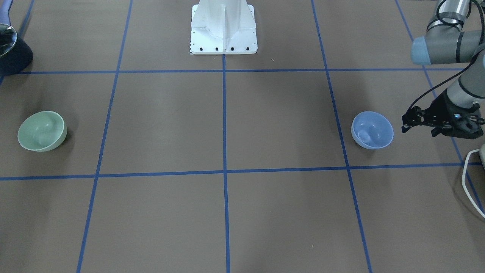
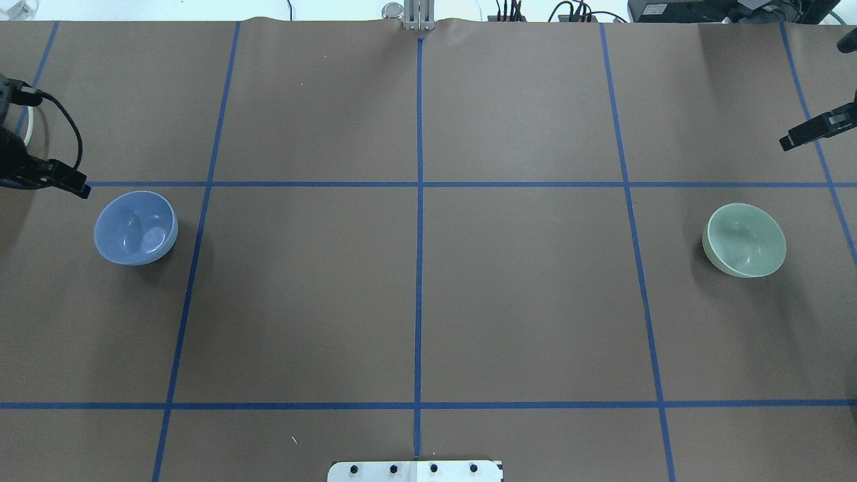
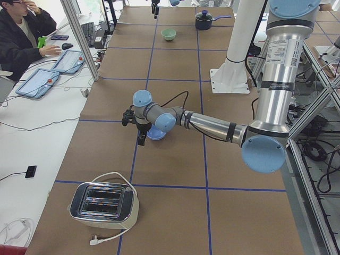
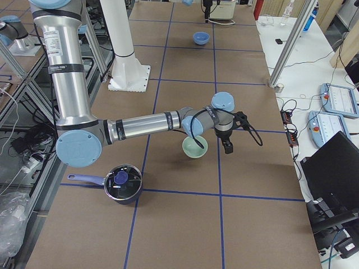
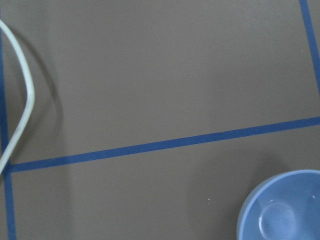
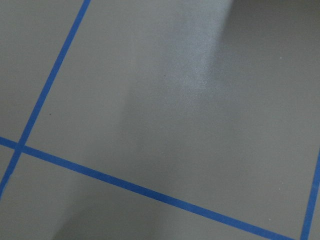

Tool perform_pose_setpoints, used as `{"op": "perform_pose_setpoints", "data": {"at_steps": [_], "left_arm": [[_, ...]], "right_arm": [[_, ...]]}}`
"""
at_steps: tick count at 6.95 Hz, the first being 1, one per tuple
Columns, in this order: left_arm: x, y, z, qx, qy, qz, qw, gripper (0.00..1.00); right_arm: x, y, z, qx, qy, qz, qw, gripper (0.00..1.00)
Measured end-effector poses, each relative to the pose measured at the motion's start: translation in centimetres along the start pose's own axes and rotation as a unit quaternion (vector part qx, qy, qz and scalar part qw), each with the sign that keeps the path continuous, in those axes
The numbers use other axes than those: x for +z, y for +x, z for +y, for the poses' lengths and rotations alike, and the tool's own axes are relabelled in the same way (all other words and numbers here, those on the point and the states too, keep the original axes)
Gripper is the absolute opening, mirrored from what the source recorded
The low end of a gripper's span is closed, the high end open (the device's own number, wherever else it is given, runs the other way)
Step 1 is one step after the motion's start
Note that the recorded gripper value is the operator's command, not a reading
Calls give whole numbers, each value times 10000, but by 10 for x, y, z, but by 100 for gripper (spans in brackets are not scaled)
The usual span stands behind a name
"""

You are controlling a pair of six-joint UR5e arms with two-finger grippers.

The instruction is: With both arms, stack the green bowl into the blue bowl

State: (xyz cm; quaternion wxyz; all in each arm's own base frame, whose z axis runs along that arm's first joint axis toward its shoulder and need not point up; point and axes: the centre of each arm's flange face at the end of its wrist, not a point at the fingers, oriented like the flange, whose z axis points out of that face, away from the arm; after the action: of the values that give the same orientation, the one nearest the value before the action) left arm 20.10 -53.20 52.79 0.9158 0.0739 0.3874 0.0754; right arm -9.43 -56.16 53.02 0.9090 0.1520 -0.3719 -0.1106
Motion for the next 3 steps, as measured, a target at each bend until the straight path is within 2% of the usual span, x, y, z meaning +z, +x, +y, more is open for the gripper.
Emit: {"op": "perform_pose_setpoints", "data": {"at_steps": [1,2,3], "left_arm": [[14,14,-2,120,-66,47,9999,42],[24,25,-1,232,-102,96,9996,29],[29,30,0,293,-127,120,9994,23]], "right_arm": [[1,0,0,-6,-6,-2,10000,100],[2,0,0,-4,-13,-3,10000,100],[2,0,0,-2,-18,-3,10000,100]]}}
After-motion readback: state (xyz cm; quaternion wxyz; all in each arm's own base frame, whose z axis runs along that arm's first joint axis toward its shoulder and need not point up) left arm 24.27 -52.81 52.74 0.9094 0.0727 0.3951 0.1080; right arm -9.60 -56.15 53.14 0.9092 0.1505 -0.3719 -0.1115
